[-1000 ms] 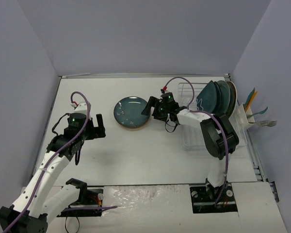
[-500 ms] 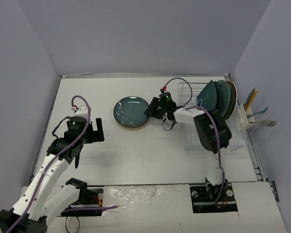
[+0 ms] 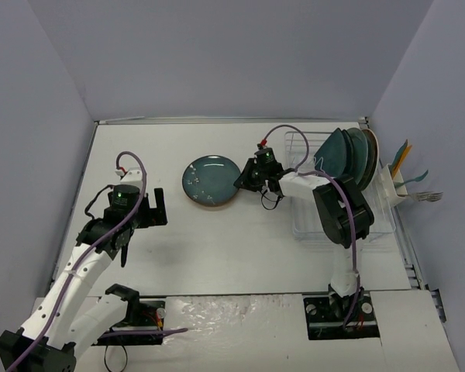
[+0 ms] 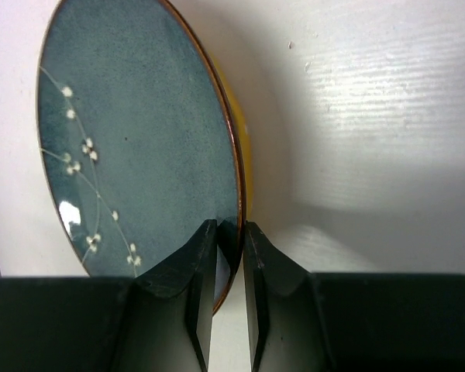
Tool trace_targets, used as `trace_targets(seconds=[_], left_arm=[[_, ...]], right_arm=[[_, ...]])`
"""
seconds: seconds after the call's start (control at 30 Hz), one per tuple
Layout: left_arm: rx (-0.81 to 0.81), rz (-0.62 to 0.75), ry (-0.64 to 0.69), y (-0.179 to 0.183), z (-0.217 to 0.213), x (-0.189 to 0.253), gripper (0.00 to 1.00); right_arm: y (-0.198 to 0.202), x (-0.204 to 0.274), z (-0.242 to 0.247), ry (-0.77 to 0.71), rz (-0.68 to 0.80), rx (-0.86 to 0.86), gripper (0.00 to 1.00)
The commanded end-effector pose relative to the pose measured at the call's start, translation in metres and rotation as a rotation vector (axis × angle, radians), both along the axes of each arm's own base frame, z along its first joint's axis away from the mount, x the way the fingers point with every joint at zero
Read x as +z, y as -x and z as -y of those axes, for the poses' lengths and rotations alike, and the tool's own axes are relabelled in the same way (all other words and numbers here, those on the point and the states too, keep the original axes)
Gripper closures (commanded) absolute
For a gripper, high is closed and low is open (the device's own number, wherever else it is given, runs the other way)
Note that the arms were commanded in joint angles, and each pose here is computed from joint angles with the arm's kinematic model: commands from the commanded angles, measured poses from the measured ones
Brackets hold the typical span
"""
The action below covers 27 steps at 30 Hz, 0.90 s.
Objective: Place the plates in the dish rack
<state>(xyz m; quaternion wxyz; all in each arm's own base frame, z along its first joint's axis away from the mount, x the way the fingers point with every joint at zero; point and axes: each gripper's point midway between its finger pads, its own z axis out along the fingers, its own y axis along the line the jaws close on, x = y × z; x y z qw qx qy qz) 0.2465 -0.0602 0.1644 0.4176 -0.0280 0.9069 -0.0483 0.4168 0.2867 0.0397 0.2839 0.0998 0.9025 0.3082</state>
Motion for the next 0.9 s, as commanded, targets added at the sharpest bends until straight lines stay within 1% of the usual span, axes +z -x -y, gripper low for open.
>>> trace_targets(seconds=[0.0,0.17,0.27,0.53,0.73,0.87], left_arm=[[0.005,0.075,-0.007,-0.014,-0.002,0.020,0.03],[0.004,0.071,-0.008,-0.015,-0.001,0.019,0.03],[0.004,0.072,-0.009,-0.015,-0.001,0.019,0.03],[0.003,0.069,-0.009,-0.015,-0.001,0.018,0.03],[0.002,0.062,-0.012,-0.016,-0.001,0.017,0.03],[0.003,0.059,-0.012,-0.016,-0.001,0.016,0.03]], right_arm=[[-0.005,0.095,-0.008,-0.116,0.182,0.016,1.00],[0.006,0.116,-0.006,-0.144,0.194,0.021,1.00],[0.013,0.116,-0.004,-0.156,0.180,0.021,1.00],[0.044,0.086,0.006,-0.202,0.124,-0.002,1.00],[0.049,0.075,0.008,-0.229,0.107,-0.023,1.00],[0.047,0.072,0.007,-0.239,0.107,-0.036,0.89]])
